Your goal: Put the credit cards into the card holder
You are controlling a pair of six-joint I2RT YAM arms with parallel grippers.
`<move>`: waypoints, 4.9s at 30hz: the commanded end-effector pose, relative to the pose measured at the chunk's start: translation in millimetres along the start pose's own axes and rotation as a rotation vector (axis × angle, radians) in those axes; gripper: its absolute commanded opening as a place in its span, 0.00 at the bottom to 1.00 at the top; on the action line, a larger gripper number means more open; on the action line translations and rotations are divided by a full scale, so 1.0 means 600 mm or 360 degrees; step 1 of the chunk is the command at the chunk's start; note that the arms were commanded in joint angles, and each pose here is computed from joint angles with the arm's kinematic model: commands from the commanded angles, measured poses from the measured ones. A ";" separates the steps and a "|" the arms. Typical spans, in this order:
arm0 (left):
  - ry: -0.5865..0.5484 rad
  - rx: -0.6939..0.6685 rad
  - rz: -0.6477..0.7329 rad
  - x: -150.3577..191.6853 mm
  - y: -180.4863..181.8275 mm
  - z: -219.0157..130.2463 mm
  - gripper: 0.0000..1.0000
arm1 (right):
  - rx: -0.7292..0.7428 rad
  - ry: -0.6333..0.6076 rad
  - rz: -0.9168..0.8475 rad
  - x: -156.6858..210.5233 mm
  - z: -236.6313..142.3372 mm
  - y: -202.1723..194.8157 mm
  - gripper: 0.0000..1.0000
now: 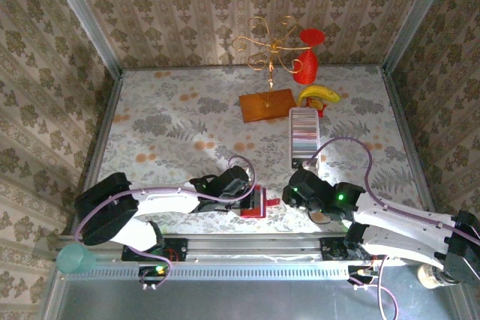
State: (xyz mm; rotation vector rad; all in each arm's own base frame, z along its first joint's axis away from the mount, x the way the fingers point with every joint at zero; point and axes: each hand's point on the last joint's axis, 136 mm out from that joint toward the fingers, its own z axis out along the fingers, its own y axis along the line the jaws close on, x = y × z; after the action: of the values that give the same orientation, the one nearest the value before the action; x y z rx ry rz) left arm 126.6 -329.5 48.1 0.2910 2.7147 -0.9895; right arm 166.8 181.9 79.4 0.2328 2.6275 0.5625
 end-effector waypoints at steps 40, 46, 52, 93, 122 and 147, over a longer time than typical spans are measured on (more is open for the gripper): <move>-0.0029 -0.0101 -0.0092 0.029 0.050 -0.036 0.01 | -0.0146 0.0162 0.0023 0.026 0.047 0.033 0.35; 0.0011 -0.0159 -0.0093 0.036 0.060 -0.028 0.00 | -0.0135 0.0170 0.0026 0.027 0.055 0.031 0.32; 0.0051 -0.0183 -0.0086 0.039 0.060 -0.021 0.00 | -0.0072 0.0180 0.0025 0.032 0.060 0.014 0.31; 0.0088 -0.0185 -0.0109 0.051 0.071 -0.011 0.00 | -0.0490 0.0339 0.0085 0.046 0.100 0.162 0.00; 0.0090 -0.0178 -0.0102 0.051 0.068 -0.012 0.00 | -0.0301 0.0286 0.0101 0.052 0.127 0.123 0.00; 0.0083 -0.0173 -0.0105 0.051 0.068 -0.015 0.00 | -0.0358 0.0273 0.0101 0.052 0.123 0.131 0.00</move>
State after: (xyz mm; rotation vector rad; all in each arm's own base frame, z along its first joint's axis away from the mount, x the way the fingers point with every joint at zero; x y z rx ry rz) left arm 115.5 -299.8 33.6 0.2092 2.7798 -0.9080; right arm 178.8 285.9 44.1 0.1890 2.7014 0.9279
